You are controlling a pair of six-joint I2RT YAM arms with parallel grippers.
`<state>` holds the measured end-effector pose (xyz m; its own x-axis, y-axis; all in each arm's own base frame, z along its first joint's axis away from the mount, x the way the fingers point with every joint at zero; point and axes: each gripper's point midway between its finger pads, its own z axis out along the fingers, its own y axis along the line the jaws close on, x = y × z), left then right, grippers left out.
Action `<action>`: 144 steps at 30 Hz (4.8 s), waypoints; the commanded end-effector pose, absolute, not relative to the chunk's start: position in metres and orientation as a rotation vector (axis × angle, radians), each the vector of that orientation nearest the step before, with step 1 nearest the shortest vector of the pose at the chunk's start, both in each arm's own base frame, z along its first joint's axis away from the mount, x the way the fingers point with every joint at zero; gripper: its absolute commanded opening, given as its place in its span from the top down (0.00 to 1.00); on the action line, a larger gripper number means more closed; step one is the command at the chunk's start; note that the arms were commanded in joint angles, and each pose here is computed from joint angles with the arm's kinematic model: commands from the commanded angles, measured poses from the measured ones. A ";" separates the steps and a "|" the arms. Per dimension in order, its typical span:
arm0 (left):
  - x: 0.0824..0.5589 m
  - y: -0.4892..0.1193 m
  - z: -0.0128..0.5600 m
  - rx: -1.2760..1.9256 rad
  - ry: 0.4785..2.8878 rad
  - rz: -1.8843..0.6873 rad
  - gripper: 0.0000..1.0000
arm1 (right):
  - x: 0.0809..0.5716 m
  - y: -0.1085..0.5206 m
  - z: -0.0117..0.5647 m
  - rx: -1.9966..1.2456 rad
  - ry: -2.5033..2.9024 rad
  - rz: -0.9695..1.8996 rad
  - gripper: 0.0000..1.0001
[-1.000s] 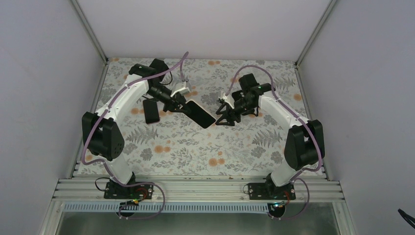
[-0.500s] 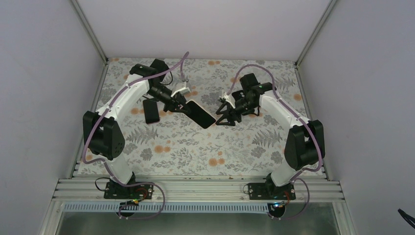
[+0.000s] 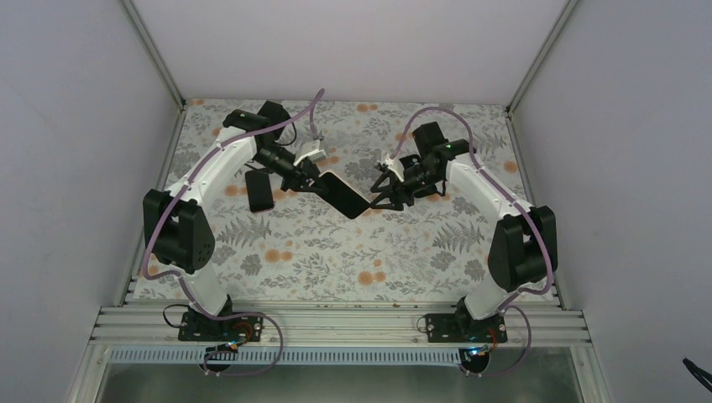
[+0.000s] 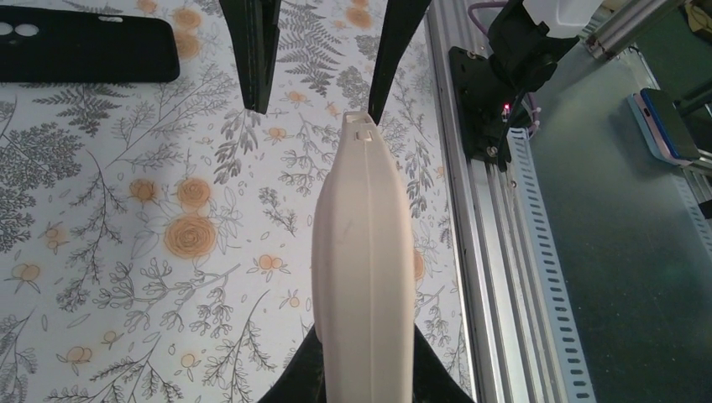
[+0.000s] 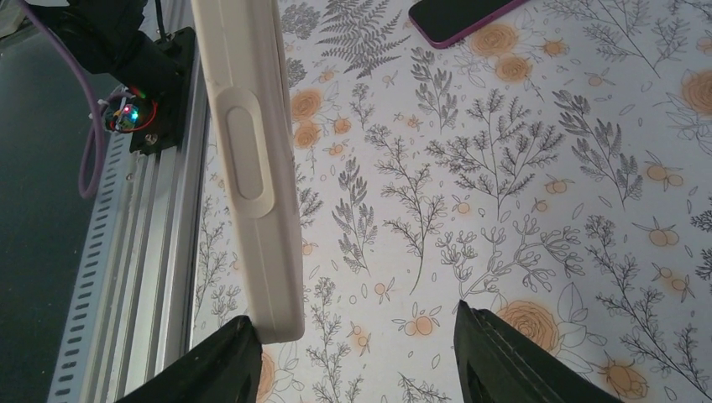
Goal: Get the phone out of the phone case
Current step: Remove the phone case from the phone.
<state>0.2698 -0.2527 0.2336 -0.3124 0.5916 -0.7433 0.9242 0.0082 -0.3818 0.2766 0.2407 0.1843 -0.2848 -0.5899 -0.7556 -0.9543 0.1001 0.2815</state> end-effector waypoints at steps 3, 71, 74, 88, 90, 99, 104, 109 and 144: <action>0.260 -0.261 0.255 1.559 1.800 -1.310 0.98 | 0.300 0.237 0.184 -1.454 1.942 0.965 0.42; 0.326 -0.280 0.296 1.549 1.728 -0.917 0.97 | 0.192 0.384 0.283 -1.816 1.465 1.616 0.97; 0.319 -0.274 0.305 1.550 1.720 -0.888 0.84 | 0.211 0.369 0.290 -1.746 1.491 1.581 0.97; 0.318 -0.225 0.395 1.419 1.676 -0.449 0.00 | 0.309 0.291 0.360 -1.329 1.615 1.371 0.97; 0.331 -0.218 0.428 1.304 1.618 -0.312 0.00 | 0.330 0.287 0.373 -1.248 1.651 1.255 0.97; 0.357 -0.216 0.482 0.912 1.225 0.100 0.00 | 0.452 0.251 0.458 -0.762 1.637 0.681 0.97; 0.373 -0.254 0.449 0.857 1.187 0.282 0.00 | 0.474 0.255 0.460 -0.741 1.622 0.662 0.97; 0.380 -0.277 0.438 0.777 1.095 0.308 0.00 | 0.481 0.269 0.434 -0.748 1.678 0.755 0.97; 0.438 -0.308 0.395 0.677 1.149 0.374 0.00 | 0.456 0.274 0.424 -0.763 1.698 0.836 0.97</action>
